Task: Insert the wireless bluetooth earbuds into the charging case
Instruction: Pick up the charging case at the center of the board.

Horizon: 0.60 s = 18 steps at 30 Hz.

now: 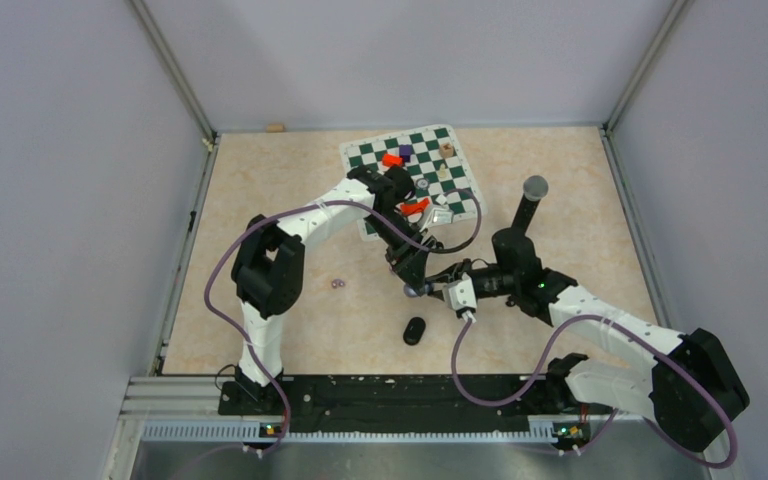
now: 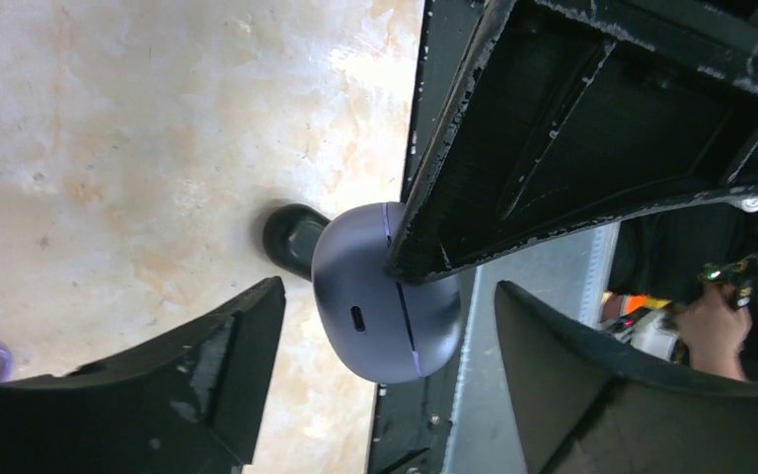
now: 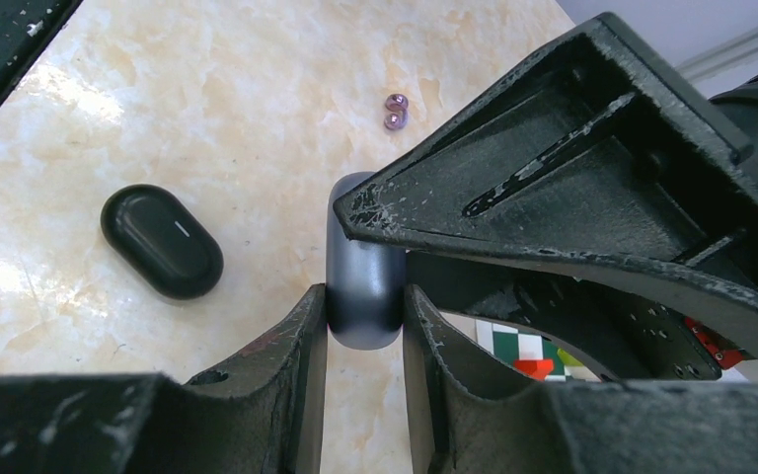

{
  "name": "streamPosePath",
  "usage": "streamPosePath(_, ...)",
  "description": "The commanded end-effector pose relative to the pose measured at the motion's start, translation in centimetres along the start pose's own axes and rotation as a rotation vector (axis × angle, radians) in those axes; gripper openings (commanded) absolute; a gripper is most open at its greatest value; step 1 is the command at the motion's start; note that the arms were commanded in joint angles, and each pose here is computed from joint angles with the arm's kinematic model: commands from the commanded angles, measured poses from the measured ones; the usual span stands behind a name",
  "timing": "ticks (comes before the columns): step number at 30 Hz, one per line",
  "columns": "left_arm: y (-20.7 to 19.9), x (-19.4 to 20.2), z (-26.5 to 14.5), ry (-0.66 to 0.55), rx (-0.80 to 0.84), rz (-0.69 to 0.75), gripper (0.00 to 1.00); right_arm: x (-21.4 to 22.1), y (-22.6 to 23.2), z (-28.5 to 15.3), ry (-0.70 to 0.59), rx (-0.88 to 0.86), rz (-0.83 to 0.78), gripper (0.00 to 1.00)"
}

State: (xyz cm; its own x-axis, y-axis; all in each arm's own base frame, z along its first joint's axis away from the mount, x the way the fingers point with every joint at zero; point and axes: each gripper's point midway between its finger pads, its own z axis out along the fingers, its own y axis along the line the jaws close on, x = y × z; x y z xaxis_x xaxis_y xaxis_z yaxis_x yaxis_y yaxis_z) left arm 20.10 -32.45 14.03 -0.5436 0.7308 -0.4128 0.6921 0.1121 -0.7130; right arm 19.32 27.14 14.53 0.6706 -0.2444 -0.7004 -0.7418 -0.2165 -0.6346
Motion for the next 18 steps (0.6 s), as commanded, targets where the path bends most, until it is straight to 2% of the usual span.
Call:
streamPosePath(1,-1.4,-0.5,-0.7,-0.025,0.001,0.054,0.95,-1.2,0.2,0.4,-0.048,-0.017,0.011,0.03)
streamPosePath(2,-1.5,-0.6,-0.9,-0.028,-0.004,0.061,0.98,-1.3,0.1,0.4,-0.050,-0.014,0.012,0.02)
streamPosePath(8,-2.2,-1.7,-3.7,-0.097,-0.070,0.115,0.99,-1.6,-0.5,0.2,-0.048,0.010,0.043,0.00)
streamPosePath(13,-3.0,-3.7,-10.8,-0.289,-0.191,0.189,0.99,-2.3,-2.2,-0.3,-0.062,0.071,0.106,0.00)
streamPosePath(16,-3.6,-5.2,-16.2,-0.438,-0.326,0.255,0.99,-3.1,-3.8,-0.7,-0.090,0.119,0.181,0.00)
streamPosePath(18,-3.8,-5.9,-19.2,-0.501,-0.466,0.347,0.99,-3.6,-4.7,-1.0,-0.110,0.140,0.231,0.00)
